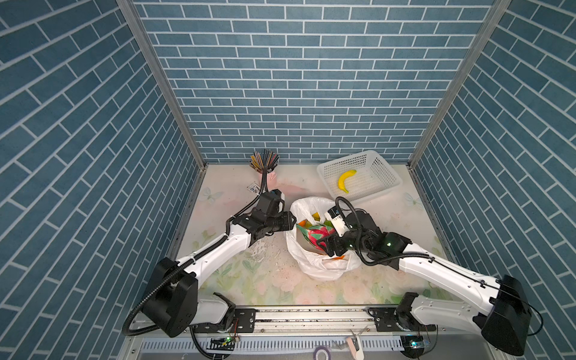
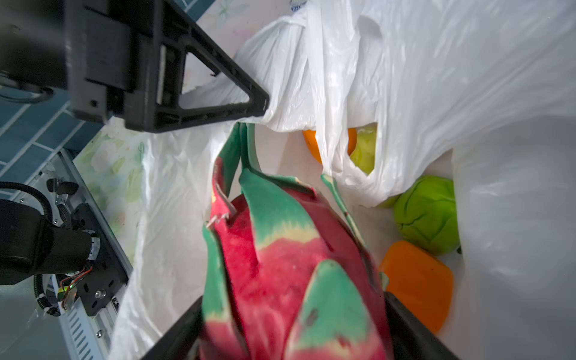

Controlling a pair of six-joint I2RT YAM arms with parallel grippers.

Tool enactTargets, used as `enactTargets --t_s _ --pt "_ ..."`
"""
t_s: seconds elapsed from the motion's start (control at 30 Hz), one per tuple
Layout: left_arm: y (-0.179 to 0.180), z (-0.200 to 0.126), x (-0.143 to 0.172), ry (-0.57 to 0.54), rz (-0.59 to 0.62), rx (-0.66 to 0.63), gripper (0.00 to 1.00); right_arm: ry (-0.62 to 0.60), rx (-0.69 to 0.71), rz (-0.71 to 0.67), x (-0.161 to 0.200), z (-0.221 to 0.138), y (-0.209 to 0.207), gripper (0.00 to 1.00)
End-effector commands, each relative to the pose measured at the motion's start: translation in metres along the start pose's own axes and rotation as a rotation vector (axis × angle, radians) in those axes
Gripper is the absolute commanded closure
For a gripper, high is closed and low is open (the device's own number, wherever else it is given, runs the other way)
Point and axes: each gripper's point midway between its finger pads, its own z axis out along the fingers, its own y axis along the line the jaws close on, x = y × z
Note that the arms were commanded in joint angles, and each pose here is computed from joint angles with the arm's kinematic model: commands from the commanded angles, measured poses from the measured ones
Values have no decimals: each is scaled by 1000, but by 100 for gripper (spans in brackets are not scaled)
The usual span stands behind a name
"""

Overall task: Untie the knot of the plastic bag and take out the fruit
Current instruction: Pick up the fruit from the plastic bag, then place the fruit in the basket.

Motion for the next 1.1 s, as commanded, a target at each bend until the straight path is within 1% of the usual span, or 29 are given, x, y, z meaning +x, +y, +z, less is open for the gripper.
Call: enactTargets --t_s 0.0,0.07,0.23,0.27,0.33,0.4,0.53,0.63,0.7,0.87,0.97,1.07 --pt "1 -5 -5 -20 14 -8 52 -190 -16 27 -43 -26 8 47" --pt "-1 -7 -6 -25 18 -2 50 -233 -15 32 -53 -34 9 49" --pt "-11 -17 -13 -60 34 42 41 -284 -17 48 -70 -45 12 51" --pt "-12 -21 -15 -70 40 41 38 -294 -14 54 -73 -48 12 52" --pt "-15 -30 -19 -94 52 46 28 -320 4 72 -80 -53 10 53" --pt "-21 -38 -23 -117 67 69 21 -364 5 81 -90 -60 10 53" --pt "-34 -53 -31 -152 93 122 17 -477 -19 102 -119 -81 13 54" --pt "-44 -63 -36 -177 110 157 15 -548 0 106 -138 -94 7 55" --pt "-49 -69 -41 -193 123 173 13 -578 33 113 -149 -100 -6 55" --pt "-65 -83 -50 -224 176 220 13 -634 95 154 -178 -110 -48 55" --pt "-76 -90 -56 -241 202 256 13 -650 145 210 -190 -112 -84 55" --pt "-84 -93 -59 -247 226 277 13 -656 194 297 -196 -110 -130 56"
